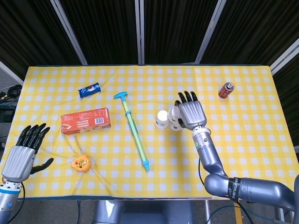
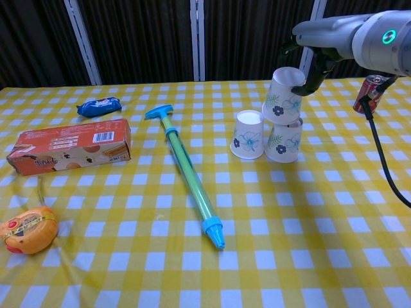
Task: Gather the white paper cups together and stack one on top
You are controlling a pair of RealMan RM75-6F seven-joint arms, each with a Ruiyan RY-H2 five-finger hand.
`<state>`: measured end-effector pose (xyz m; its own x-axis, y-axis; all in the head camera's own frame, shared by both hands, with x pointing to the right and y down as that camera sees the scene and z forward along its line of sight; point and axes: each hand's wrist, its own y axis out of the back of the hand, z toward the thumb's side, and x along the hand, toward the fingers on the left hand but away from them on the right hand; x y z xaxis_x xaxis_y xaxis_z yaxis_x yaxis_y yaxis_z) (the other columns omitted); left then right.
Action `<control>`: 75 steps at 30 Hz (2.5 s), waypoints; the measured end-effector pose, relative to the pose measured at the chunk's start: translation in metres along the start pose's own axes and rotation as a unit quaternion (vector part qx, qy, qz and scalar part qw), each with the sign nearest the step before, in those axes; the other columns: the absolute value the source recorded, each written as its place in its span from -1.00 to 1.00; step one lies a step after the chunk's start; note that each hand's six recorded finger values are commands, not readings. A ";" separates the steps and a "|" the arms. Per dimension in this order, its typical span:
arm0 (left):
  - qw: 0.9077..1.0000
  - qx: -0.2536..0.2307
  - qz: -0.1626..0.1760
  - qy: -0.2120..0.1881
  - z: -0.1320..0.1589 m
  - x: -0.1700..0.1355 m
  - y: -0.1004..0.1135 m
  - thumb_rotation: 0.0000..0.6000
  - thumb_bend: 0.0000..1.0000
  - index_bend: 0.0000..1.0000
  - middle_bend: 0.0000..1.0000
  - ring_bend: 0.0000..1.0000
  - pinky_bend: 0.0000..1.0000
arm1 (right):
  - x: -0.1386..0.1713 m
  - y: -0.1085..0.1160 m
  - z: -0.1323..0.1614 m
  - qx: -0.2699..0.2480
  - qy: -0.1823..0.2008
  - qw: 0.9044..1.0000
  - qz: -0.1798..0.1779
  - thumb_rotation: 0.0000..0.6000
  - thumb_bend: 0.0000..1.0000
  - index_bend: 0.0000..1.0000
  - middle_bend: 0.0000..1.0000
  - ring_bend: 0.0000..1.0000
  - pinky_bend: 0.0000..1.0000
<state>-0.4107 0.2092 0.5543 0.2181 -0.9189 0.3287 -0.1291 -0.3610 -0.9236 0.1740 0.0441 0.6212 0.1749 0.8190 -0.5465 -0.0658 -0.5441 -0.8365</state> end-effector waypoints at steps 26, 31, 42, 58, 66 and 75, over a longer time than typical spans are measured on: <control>1.000 -0.005 -0.004 0.003 -0.002 0.001 -0.001 1.00 -0.59 -1.00 -1.00 -1.00 -1.00 | -0.002 -0.004 0.015 0.001 0.017 1.000 -0.005 1.00 -0.36 -0.12 -0.84 -1.00 -0.83; 1.000 -0.005 -0.005 0.006 -0.004 0.001 -0.001 1.00 -0.59 -1.00 -1.00 -1.00 -1.00 | -0.002 -0.006 0.015 0.006 0.017 1.000 -0.002 1.00 -0.49 -0.36 -0.98 -1.00 -0.91; 1.000 -0.005 -0.003 0.006 -0.004 0.000 0.001 1.00 -0.59 -1.00 -1.00 -1.00 -1.00 | 0.007 0.000 0.015 0.013 0.013 1.000 -0.004 1.00 -0.66 -0.76 -1.00 -1.00 -0.95; 1.000 0.002 0.002 0.016 -0.008 -0.002 0.002 1.00 -0.59 -1.00 -1.00 -1.00 -1.00 | 0.055 0.022 -0.014 0.010 0.024 0.998 -0.065 1.00 -0.67 -0.79 -1.00 -1.00 -1.00; 1.000 0.016 -0.001 0.024 -0.010 -0.008 -0.004 1.00 -0.59 -1.00 -1.00 -1.00 -1.00 | 0.114 0.004 -0.073 -0.001 0.012 0.994 -0.108 1.00 -0.68 -0.89 -1.00 -1.00 -1.00; 0.999 0.039 -0.010 0.032 -0.013 -0.023 -0.017 1.00 -0.60 -1.00 -1.00 -1.00 -1.00 | 0.204 -0.051 -0.165 -0.044 -0.042 0.992 -0.114 1.00 -0.69 -0.94 -1.00 -1.00 -1.00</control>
<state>-0.4261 0.2341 0.5654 0.1578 -0.9206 0.3572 -0.0498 -0.3687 -0.9282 0.3755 0.2092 0.5591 0.0919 0.9331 -0.3478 0.0533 -0.3533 -0.9340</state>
